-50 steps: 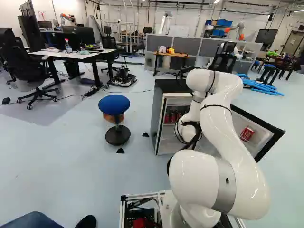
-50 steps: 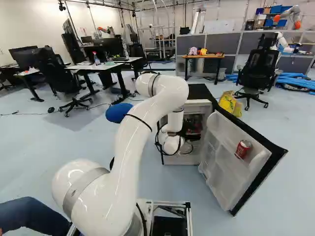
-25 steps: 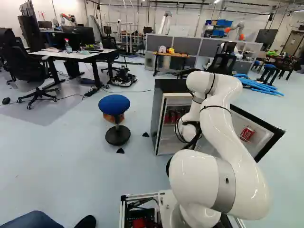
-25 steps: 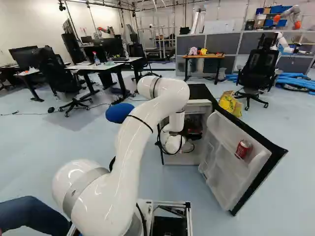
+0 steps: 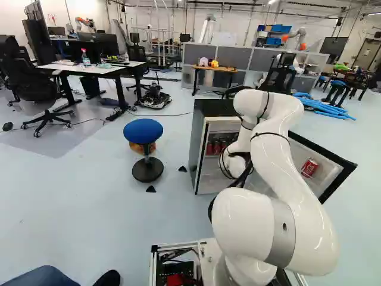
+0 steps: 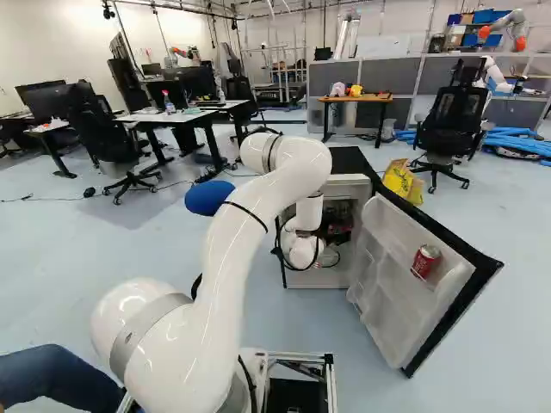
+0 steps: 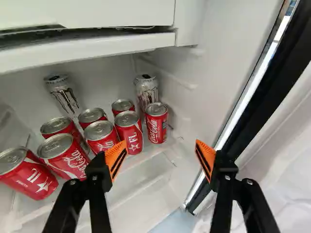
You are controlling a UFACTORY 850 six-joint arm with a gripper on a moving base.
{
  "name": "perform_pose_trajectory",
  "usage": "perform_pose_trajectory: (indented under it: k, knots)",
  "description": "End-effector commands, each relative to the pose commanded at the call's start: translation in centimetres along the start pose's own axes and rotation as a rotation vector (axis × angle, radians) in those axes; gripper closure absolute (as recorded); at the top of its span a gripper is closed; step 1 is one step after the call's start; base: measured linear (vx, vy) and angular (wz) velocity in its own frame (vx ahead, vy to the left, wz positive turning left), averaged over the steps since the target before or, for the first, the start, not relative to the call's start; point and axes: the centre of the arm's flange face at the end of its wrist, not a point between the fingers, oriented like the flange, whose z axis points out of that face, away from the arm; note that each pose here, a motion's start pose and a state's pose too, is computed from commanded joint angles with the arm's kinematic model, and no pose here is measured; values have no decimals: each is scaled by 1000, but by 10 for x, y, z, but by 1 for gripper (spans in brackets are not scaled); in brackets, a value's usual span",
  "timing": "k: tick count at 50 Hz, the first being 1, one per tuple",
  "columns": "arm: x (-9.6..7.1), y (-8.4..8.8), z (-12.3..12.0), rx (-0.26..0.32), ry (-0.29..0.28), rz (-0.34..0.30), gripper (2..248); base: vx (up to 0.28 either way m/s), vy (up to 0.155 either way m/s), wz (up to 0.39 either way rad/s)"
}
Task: Grab a drink from the fridge
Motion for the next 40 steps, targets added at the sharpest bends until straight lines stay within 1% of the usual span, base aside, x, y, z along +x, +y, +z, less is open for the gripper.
perform_pose_trajectory:
  k: [3, 4, 14, 15, 19, 20, 24, 25, 29, 30, 40]
  knots:
    - [0, 0, 0, 0, 0, 0, 53, 0, 0, 0]
    - [0, 0, 0, 0, 0, 0, 61, 0, 0, 0]
    - [0, 0, 0, 0, 0, 0, 59, 0, 0, 0]
    - [0, 0, 0, 0, 0, 0, 64, 0, 0, 0]
    - [0, 0, 0, 0, 0, 0, 64, 0, 0, 0]
    - [0, 0, 0, 0, 0, 0, 78, 0, 0, 0]
    - [0, 0, 0, 0, 0, 0, 78, 0, 0, 0]
    - [0, 0, 0, 0, 0, 0, 90, 0, 0, 0]
    - [0, 0, 0, 0, 0, 0, 90, 0, 0, 0]
    - [0, 0, 0, 0, 0, 0, 97, 0, 0, 0]
    - [0, 0, 0, 0, 0, 0, 95, 0, 0, 0]
